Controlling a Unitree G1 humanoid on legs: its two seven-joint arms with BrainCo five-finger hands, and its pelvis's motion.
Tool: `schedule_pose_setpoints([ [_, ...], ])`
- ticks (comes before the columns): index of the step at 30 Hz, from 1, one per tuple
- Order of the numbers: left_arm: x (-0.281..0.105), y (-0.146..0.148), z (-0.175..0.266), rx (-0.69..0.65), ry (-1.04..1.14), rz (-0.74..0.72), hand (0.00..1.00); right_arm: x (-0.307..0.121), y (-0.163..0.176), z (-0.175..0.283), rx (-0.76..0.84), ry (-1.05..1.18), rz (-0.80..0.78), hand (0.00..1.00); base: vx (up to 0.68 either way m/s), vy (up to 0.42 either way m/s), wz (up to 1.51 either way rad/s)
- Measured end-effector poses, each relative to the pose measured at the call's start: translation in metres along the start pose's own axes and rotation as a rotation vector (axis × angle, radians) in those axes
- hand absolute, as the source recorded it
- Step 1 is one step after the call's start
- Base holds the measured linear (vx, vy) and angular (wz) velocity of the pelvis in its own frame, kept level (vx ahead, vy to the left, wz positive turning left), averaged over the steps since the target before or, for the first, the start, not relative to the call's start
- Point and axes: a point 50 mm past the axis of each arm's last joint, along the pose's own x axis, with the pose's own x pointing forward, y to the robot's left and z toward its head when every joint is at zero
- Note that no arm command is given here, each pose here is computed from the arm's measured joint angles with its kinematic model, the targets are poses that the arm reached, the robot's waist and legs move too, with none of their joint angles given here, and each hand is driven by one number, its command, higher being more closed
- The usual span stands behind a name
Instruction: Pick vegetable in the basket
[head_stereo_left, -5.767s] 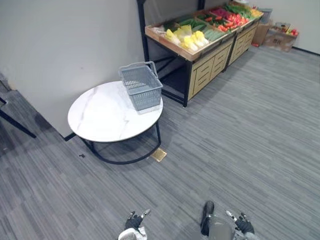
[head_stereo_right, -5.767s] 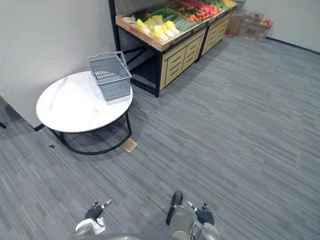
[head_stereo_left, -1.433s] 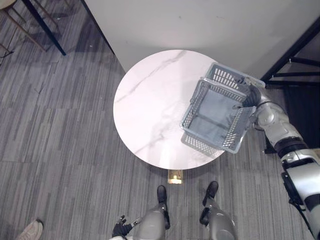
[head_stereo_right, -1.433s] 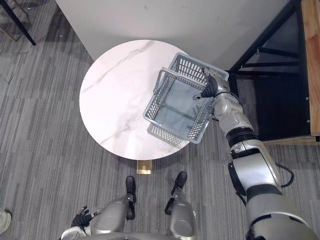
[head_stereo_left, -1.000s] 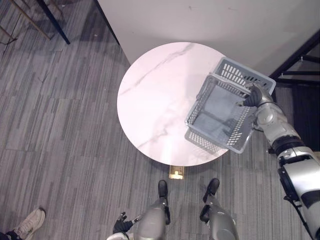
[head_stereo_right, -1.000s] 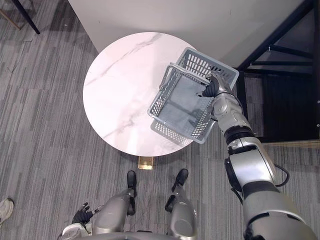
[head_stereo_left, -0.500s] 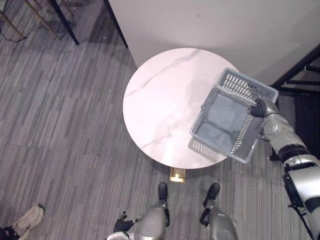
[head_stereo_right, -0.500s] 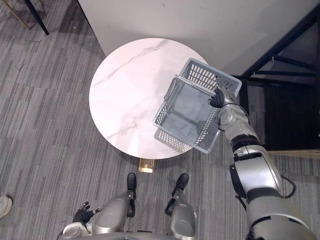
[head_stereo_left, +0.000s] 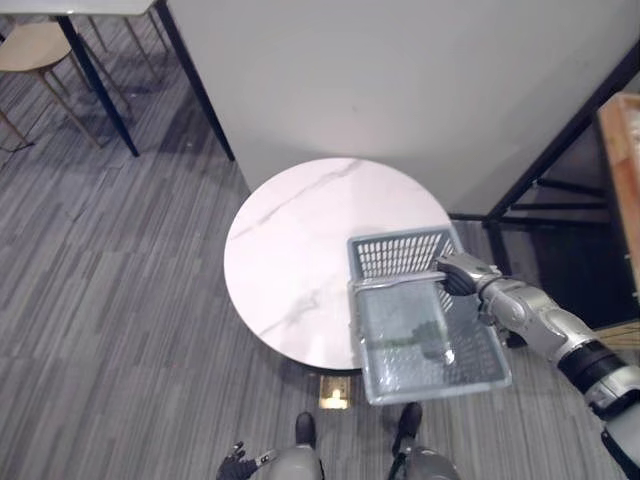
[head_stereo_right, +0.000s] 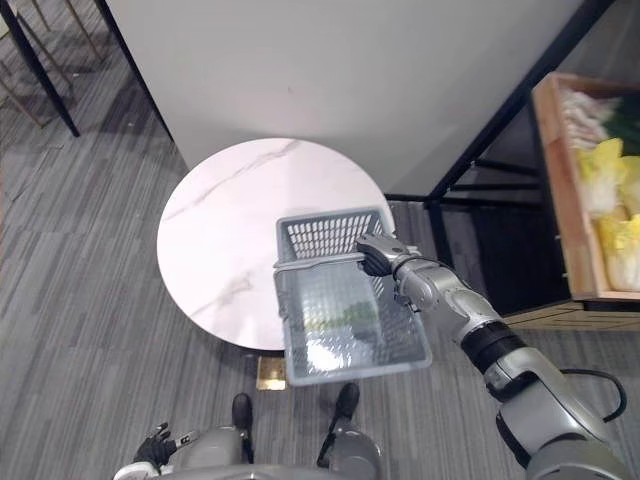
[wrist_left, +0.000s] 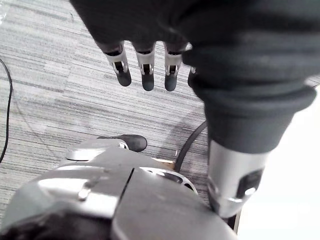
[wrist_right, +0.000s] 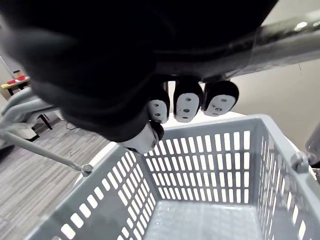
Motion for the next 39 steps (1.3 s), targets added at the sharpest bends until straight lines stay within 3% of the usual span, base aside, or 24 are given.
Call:
schedule_pose_setpoints([
  [6,-0.004,0.004,-0.016,-0.035,0.058,0.004,0.00,-0.005,0.009,0.017,0.044,-0.108,0.085,1.00,-0.03,-0.026,-0.11],
  [16,-0.010,0.006,-0.033,-0.069,0.110,0.022,0.00,-0.030,0.061,0.009,0.127,-0.054,0.237,1.00,0.00,0.013,-0.14],
  [20,-0.007,0.005,-0.025,-0.047,0.086,0.013,0.00,-0.044,0.058,0.000,0.178,-0.002,0.151,1.00,-0.09,0.135,-0.33],
  [28,-0.004,0.004,-0.024,0.129,0.114,-0.028,0.00,-0.034,0.048,0.013,0.152,-0.043,0.107,1.00,-0.18,0.210,-1.30],
  [34,-0.003,0.008,-0.020,0.135,0.111,-0.016,0.00,-0.018,0.045,0.025,0.169,-0.083,0.071,1.00,-0.09,-0.103,-1.51],
  [39,0.000,0.000,-0.015,0.129,0.106,-0.035,0.00,-0.034,0.060,0.013,0.170,-0.007,0.083,1.00,-0.06,-0.308,-0.71],
])
